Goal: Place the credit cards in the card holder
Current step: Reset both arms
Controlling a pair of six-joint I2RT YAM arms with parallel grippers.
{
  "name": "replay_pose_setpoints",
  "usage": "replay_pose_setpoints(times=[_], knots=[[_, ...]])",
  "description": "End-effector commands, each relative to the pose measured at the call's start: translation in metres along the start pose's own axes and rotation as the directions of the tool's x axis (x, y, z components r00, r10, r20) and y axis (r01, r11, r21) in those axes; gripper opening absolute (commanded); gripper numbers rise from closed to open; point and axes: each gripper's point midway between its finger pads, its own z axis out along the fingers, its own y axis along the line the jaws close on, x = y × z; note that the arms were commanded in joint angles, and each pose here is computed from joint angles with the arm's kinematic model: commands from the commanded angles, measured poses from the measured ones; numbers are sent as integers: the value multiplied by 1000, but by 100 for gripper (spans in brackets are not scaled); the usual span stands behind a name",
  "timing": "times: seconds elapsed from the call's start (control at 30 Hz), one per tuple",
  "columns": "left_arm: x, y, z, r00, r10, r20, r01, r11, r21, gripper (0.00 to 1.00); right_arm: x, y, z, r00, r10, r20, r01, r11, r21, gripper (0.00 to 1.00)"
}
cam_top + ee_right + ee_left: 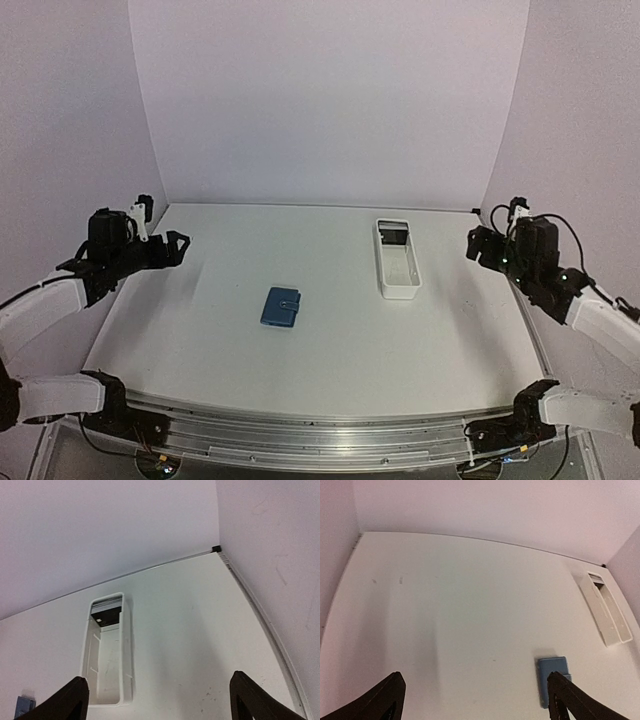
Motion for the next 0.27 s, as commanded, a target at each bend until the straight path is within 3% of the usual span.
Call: replay_pose_setpoints(times=[0.0,0.23], knots=[[18,68,-19,991,58,119,-15,943,-332,93,22,-45,-9,992,-118,42,114,989,91,98],[38,88,-40,988,91,127,-32,914,-404,90,47,-58,-14,988,-82,130,74,995,66,98]])
